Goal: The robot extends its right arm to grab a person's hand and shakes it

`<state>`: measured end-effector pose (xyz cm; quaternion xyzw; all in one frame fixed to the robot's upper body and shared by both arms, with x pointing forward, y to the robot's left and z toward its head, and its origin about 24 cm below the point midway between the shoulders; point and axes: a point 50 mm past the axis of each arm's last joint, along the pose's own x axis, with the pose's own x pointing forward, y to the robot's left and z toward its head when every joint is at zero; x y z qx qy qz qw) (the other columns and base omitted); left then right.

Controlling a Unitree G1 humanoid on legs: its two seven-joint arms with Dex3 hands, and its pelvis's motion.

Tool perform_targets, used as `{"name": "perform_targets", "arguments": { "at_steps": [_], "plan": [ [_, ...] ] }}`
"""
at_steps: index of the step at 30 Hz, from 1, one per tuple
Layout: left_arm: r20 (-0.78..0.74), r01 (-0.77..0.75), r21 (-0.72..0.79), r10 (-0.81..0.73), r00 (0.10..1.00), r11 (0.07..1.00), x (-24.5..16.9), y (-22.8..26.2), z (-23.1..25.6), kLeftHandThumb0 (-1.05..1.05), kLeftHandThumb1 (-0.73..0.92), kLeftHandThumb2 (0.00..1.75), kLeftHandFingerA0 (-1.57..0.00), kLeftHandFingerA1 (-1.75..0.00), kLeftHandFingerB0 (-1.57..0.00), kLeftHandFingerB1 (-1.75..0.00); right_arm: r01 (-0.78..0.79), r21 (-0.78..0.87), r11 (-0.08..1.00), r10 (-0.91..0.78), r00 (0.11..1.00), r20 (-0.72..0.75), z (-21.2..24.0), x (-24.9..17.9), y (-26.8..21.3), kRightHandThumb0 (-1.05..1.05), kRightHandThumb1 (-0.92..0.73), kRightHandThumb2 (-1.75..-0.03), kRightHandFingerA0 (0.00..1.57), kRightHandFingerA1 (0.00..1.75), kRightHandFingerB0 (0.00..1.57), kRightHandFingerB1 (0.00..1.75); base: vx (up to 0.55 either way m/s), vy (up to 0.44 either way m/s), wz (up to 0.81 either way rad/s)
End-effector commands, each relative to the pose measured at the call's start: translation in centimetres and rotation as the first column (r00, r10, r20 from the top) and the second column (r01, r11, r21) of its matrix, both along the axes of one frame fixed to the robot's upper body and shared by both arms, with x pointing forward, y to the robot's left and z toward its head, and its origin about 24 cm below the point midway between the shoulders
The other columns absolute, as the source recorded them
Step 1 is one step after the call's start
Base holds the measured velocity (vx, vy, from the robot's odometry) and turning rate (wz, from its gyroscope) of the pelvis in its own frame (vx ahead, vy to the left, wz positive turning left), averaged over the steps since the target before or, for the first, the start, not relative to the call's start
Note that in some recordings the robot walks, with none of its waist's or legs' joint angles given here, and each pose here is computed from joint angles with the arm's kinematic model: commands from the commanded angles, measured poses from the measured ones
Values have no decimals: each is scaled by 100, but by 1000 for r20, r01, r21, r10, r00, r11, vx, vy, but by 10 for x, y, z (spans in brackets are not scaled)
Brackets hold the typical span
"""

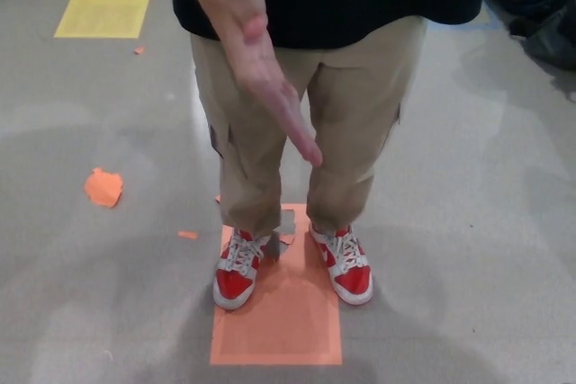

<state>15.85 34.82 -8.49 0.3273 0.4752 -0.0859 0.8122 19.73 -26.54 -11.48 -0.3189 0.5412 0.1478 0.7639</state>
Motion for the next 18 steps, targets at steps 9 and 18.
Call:
{"name": "perform_targets", "arguments": {
  "at_steps": [9, 18],
  "plan": [
    [-77, -26, 19, 27, 997, 999, -23, 10, -4, -26, 61, 109, -6, -49, -6, -49, 34, 22, 999, -31, 995, -99, -12, -30, -5, -80, -77, -109, 5, 37, 8, 27, 0, 0, 0],
    [-73, -28, 4, 28, 997, 1000, -24, 9, -4, -25, 57, 106, -10, -51, -11, -50, 46, 9, 999, -45, 995, -88, -13, -30, -5, -78, -92, -71, 17, 33, 11, 26, 0, 0, 0]
  ]
}}
